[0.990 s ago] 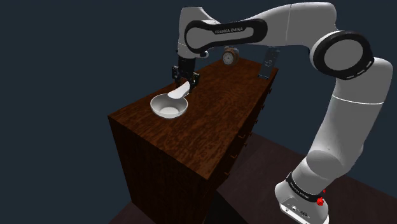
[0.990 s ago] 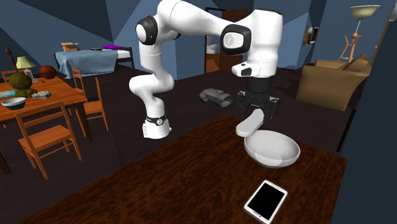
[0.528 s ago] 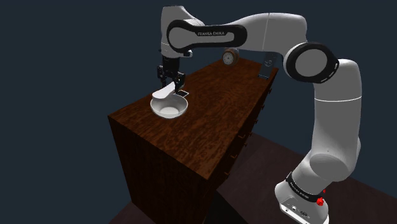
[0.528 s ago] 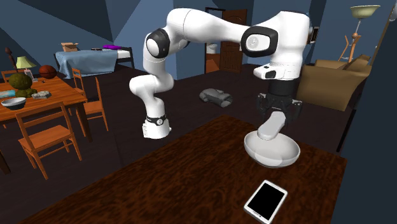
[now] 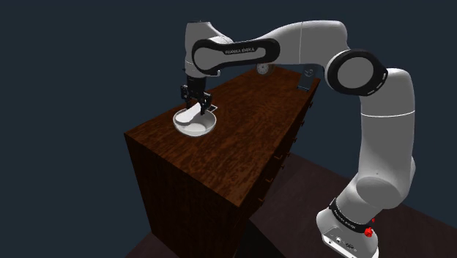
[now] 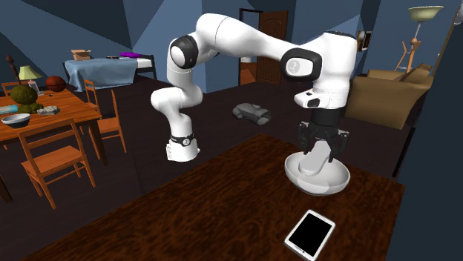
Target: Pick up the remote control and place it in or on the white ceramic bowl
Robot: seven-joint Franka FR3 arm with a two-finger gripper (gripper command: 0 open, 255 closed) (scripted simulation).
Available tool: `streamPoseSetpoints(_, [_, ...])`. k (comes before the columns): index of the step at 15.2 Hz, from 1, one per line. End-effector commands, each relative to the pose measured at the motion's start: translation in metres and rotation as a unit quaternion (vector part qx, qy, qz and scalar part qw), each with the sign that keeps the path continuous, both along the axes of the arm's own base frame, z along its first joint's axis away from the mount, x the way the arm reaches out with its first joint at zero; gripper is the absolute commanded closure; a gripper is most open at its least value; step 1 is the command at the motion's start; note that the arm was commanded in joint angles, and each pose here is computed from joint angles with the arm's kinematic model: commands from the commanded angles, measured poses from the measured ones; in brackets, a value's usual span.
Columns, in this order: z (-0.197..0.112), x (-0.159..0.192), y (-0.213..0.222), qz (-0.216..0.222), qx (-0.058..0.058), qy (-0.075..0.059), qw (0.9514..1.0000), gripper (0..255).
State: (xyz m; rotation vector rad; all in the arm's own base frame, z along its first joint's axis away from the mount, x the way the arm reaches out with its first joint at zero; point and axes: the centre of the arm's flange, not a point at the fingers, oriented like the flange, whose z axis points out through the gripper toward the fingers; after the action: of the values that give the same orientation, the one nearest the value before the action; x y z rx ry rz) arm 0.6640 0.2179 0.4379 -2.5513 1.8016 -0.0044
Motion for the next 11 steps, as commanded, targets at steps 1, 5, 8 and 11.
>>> streamPoseSetpoints(1, [-0.01, 0.0, 0.0, 0.0, 0.0, 0.0, 1.0, 255])
streamPoseSetpoints(5, [-0.03, 0.0, 0.0, 0.0, 0.0, 0.0, 1.0, 255])
streamPoseSetpoints(8, [-0.03, 0.0, 0.0, 0.0, 0.0, 0.0, 1.0, 255])
streamPoseSetpoints(11, [-0.03, 0.0, 0.0, 0.0, 0.0, 0.0, 1.0, 255])
